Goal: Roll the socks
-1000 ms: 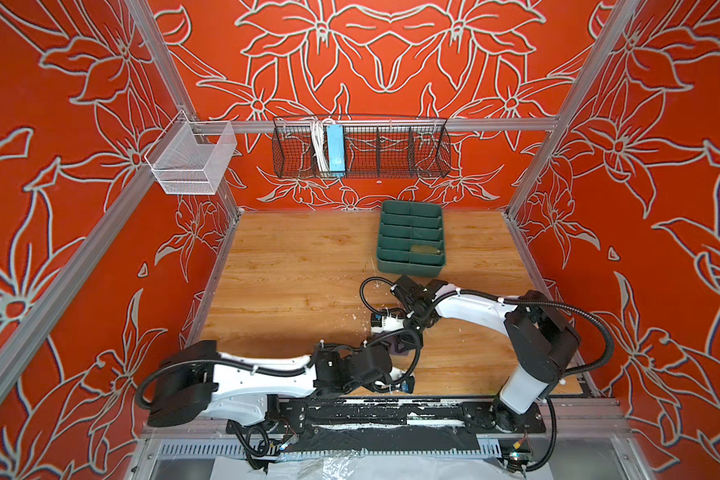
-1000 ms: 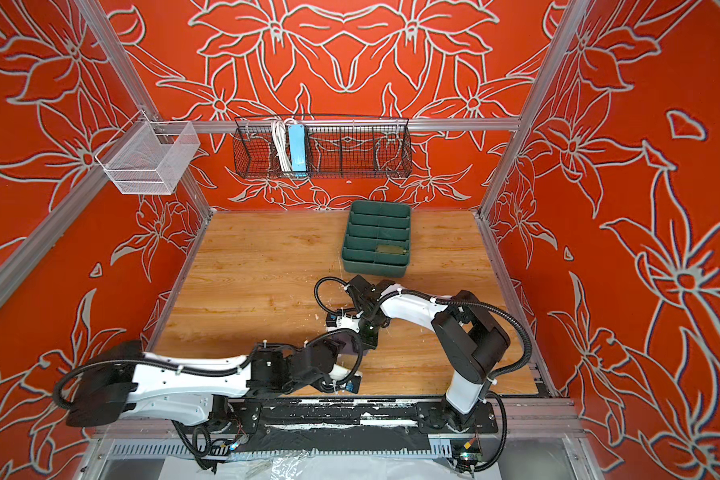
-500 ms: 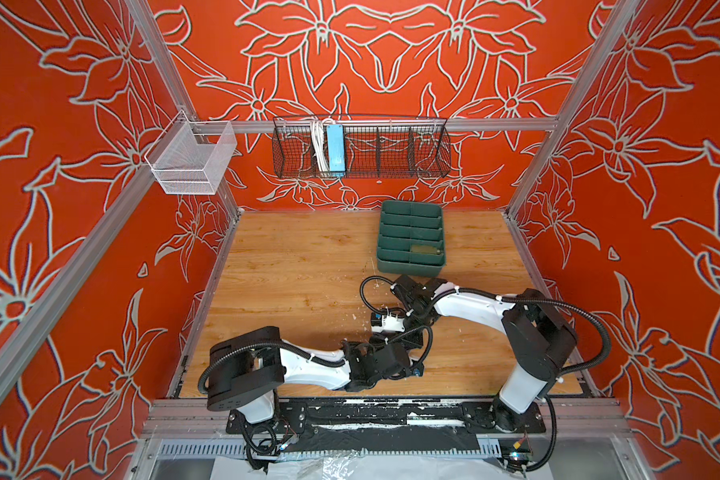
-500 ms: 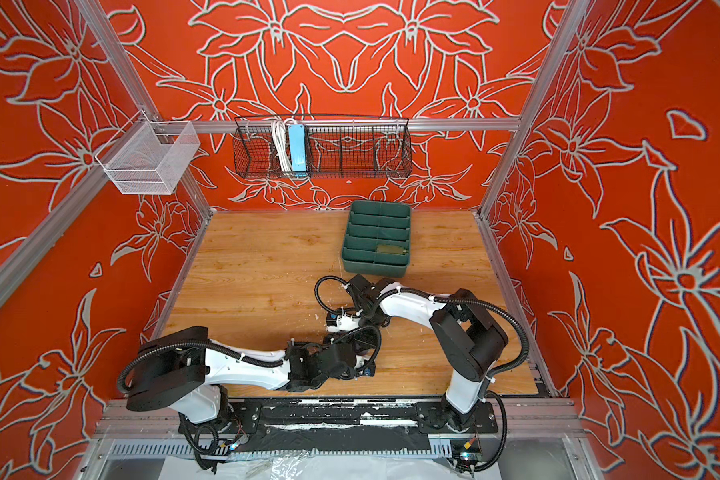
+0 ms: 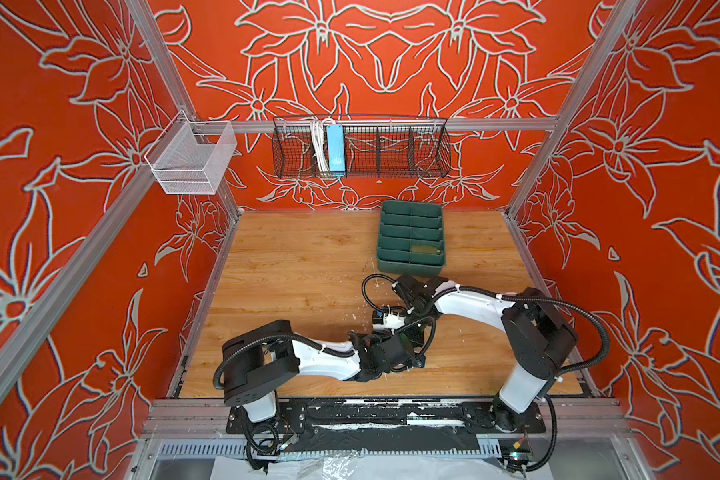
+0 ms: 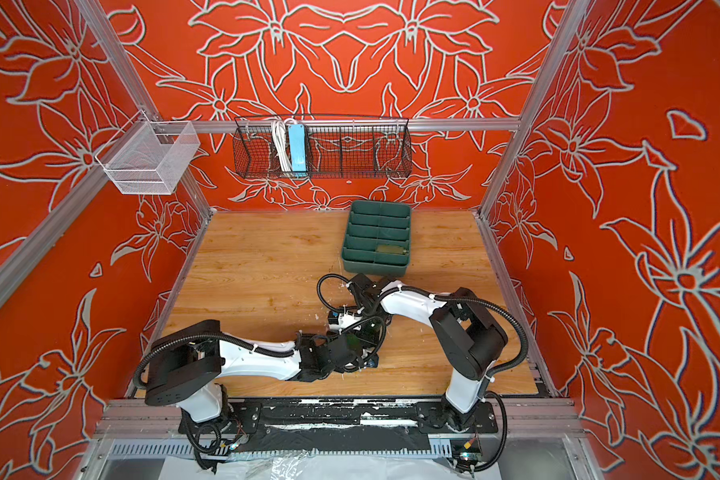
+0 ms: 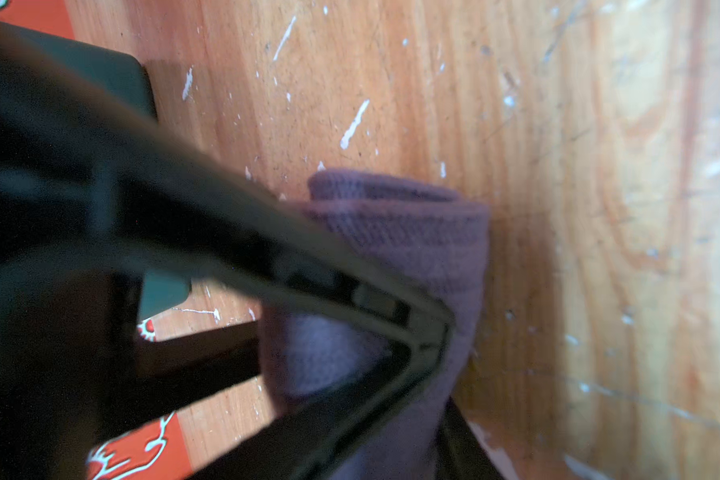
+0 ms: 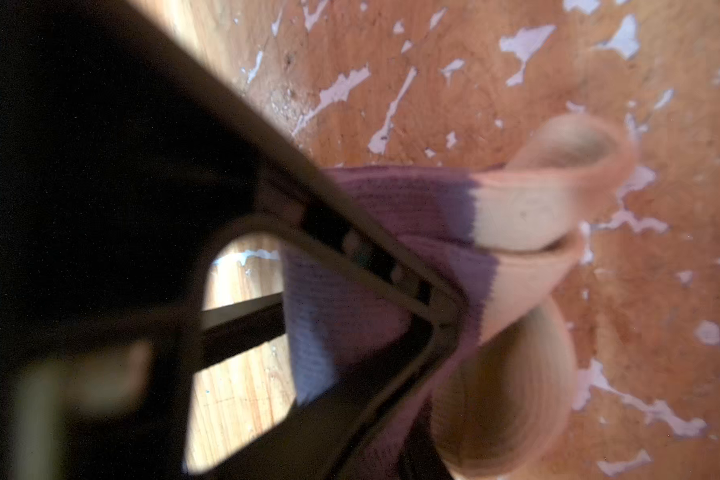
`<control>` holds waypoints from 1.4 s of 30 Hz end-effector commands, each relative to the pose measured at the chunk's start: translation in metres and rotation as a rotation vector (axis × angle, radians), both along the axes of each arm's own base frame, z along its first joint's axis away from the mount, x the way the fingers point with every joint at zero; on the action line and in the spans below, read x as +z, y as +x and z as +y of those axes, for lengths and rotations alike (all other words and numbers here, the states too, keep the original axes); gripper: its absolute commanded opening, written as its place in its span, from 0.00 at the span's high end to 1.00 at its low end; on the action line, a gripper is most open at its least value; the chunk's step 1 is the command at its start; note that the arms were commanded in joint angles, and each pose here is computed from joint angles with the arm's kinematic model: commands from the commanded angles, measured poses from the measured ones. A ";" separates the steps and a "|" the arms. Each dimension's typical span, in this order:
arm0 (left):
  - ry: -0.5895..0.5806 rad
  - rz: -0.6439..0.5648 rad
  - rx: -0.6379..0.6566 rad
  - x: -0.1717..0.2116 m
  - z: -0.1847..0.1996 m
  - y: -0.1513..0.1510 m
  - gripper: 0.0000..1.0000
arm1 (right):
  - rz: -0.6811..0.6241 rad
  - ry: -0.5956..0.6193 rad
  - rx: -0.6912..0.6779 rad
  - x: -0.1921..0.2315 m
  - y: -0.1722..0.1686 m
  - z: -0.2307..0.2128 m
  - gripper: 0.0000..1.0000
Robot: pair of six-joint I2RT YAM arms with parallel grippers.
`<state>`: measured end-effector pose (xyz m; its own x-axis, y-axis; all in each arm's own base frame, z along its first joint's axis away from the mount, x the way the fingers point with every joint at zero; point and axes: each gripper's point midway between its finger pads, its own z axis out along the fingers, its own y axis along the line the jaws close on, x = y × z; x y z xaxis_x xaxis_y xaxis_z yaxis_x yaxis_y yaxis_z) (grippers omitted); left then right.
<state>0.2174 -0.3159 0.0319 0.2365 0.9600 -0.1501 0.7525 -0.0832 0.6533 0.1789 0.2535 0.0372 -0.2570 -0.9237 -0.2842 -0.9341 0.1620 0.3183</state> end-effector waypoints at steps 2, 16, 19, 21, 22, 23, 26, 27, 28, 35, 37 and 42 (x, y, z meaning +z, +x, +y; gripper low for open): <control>0.146 0.072 -0.009 -0.041 0.022 -0.008 0.70 | 0.109 0.005 0.019 0.005 -0.026 0.000 0.97; 0.221 0.243 -0.021 -0.031 0.044 -0.039 1.00 | -0.117 0.006 -0.028 0.013 -0.001 -0.017 0.34; 0.250 0.220 -0.019 -0.035 0.049 -0.035 1.00 | -0.220 0.036 -0.085 0.026 0.012 -0.024 0.02; 0.264 0.224 -0.015 -0.039 0.048 -0.034 1.00 | -0.290 0.063 -0.130 0.038 0.022 -0.028 0.02; 0.268 0.225 -0.011 -0.041 0.047 -0.034 1.00 | -0.324 0.072 -0.157 0.043 0.028 -0.030 0.02; 0.272 0.230 -0.006 -0.043 0.047 -0.033 1.00 | -0.360 0.086 -0.197 0.050 0.036 -0.034 0.02; 0.294 0.255 -0.005 -0.047 0.046 -0.035 1.00 | -0.520 0.102 -0.378 0.079 0.075 -0.056 0.02; 0.301 0.275 -0.008 -0.047 0.045 -0.037 1.00 | -0.571 0.101 -0.465 0.092 0.089 -0.068 0.02; 0.306 0.301 -0.007 -0.047 0.045 -0.039 1.00 | -0.611 0.105 -0.540 0.105 0.101 -0.079 0.02; 0.297 0.628 0.043 -0.035 0.039 -0.061 1.00 | -0.973 0.290 -0.982 0.203 0.123 -0.148 0.02; 0.316 0.730 0.064 -0.034 0.037 -0.066 0.99 | -1.019 0.488 -1.016 0.233 0.105 -0.146 0.02; 0.253 0.993 0.149 -0.027 0.018 -0.067 0.98 | -0.992 0.794 -0.761 0.253 0.048 -0.113 0.02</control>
